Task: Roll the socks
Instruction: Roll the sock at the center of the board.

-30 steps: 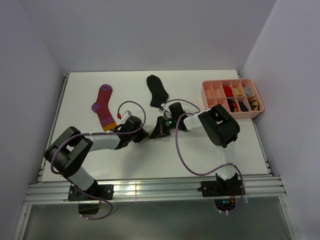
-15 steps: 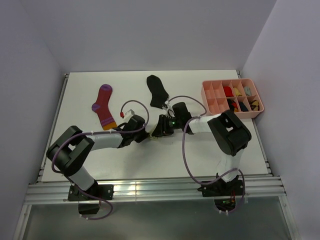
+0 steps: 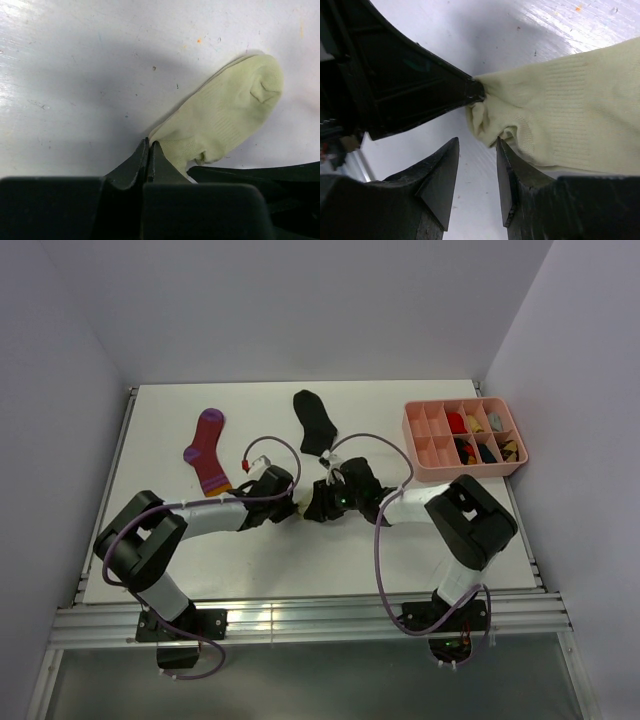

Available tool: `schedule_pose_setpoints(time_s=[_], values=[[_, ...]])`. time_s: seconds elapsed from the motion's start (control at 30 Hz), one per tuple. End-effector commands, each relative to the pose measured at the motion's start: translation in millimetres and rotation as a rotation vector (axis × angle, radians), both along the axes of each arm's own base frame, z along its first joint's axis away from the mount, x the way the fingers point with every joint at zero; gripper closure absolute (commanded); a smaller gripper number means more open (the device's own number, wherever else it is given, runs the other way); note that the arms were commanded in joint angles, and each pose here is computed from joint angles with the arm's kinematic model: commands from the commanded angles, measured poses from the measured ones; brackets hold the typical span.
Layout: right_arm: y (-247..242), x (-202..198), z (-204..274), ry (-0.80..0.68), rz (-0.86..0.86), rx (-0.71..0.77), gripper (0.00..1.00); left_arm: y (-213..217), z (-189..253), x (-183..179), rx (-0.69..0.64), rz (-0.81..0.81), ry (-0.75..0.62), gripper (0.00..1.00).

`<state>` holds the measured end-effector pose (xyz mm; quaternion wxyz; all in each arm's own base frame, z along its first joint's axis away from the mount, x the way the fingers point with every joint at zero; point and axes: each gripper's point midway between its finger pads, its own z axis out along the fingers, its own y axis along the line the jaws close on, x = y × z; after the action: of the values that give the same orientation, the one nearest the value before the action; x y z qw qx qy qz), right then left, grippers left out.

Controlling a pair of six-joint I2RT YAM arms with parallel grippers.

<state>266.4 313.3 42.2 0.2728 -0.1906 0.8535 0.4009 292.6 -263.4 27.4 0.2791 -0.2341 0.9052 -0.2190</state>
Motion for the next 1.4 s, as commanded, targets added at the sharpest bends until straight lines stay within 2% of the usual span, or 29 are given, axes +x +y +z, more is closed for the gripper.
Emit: schedule_pose_setpoints(time_s=[0.0,0.23,0.4,0.9,1.07,1.17,1.37], values=[[8,12,17,-0.188,0.004,-0.007,0.57,-2,10,8,0.031,-0.001,-0.029,1.0],[14,15,32,-0.335,-0.014,-0.007,0.55,-3,10,9,0.046,-0.012,-0.02,1.0],[16,16,31,-0.375,-0.02,-0.027,0.55,-2,8,9,0.051,-0.011,-0.011,1.0],[32,3,-10,-0.317,0.044,-0.109,0.56,-4,8,7,0.05,-0.008,0.007,1.0],[27,12,-26,-0.288,-0.016,-0.182,0.57,-5,11,7,0.038,-0.001,0.012,1.0],[21,16,-35,-0.262,-0.055,-0.226,0.63,-7,16,8,0.022,0.008,0.012,1.0],[16,14,-40,-0.211,-0.076,-0.238,1.0,-6,23,10,0.012,0.026,-0.004,1.0]])
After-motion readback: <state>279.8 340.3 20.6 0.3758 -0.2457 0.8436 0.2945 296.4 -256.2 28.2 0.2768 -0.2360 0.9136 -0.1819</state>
